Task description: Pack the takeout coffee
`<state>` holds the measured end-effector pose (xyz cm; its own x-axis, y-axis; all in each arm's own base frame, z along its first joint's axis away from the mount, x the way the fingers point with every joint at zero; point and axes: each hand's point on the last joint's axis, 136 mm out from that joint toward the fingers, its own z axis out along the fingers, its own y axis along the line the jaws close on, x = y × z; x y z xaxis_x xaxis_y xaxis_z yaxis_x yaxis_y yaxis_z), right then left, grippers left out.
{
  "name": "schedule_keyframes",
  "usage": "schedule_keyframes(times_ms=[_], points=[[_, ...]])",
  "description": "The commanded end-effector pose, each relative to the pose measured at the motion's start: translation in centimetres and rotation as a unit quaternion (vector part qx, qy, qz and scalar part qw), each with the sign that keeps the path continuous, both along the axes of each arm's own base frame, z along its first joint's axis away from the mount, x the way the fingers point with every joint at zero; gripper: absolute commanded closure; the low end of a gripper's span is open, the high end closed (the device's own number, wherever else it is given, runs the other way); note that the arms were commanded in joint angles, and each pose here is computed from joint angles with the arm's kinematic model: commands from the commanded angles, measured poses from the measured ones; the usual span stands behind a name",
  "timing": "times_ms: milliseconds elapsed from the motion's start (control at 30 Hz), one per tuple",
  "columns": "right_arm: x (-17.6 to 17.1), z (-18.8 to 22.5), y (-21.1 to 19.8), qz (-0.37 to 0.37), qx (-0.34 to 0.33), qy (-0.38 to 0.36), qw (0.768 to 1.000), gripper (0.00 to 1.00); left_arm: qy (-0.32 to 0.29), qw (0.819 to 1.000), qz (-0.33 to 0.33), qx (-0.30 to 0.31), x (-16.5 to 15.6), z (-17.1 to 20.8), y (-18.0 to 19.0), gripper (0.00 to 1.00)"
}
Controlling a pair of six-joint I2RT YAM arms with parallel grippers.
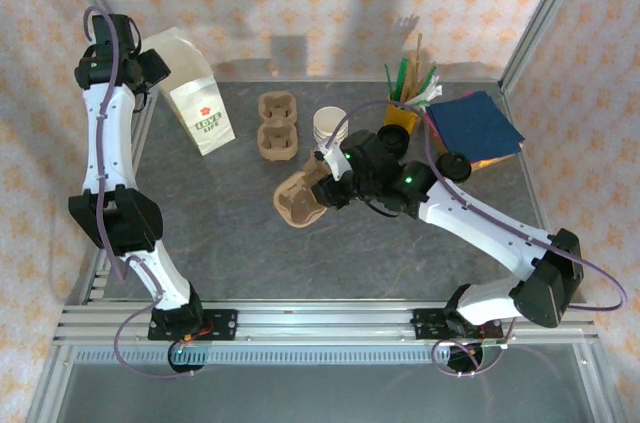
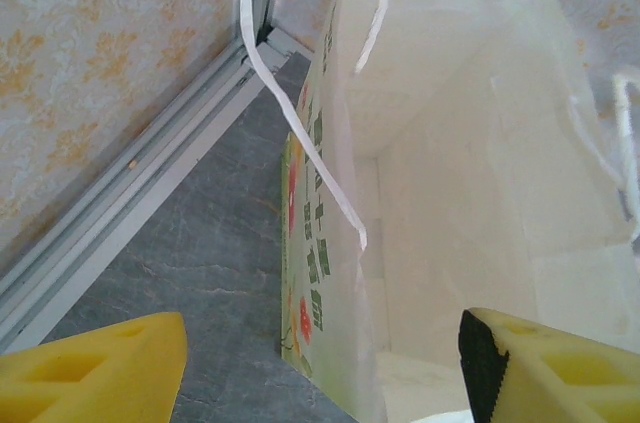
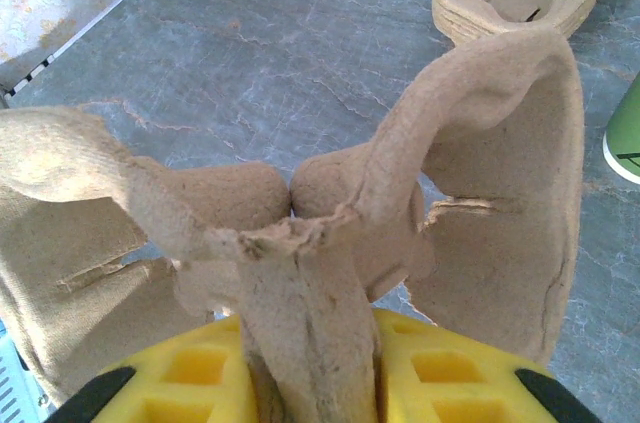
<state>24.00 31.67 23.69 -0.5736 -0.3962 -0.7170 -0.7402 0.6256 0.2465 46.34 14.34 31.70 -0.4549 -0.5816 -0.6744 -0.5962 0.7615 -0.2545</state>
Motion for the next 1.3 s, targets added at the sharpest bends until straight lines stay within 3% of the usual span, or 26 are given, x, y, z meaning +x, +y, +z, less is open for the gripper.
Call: schedule_keyframes(times_ms=[0,400,700,900,1267], points=[[0.0,1.4,0.0,-0.006,0.021,-0.016,1.0,0.73,0.023,1.0,-0.005,-0.004,0.1,-1.1,0.3,0.28],[0.1,1.8,0.0,-0.005,0.024,-0.021,0.999,0.73,0.051,0.997,-0.037,-0.039,3.1,-4.6,-0.4,0.43],[0.0,2.4,0.0,-0.003,0.031,-0.024,0.999,0.74,0.071,0.996,-0.034,-0.028,2.5,-4.9,0.0,0.85],[-0.2,2.4,-0.1,-0.003,0.032,-0.023,0.999,0.74,0.058,0.997,-0.036,-0.021,-0.4,-3.1,-0.8,1.0],[-0.6,3.6,-0.7,-0.004,0.038,-0.032,0.999,0.74,0.044,0.995,-0.072,-0.046,-9.3,-2.6,-5.5,1.0]])
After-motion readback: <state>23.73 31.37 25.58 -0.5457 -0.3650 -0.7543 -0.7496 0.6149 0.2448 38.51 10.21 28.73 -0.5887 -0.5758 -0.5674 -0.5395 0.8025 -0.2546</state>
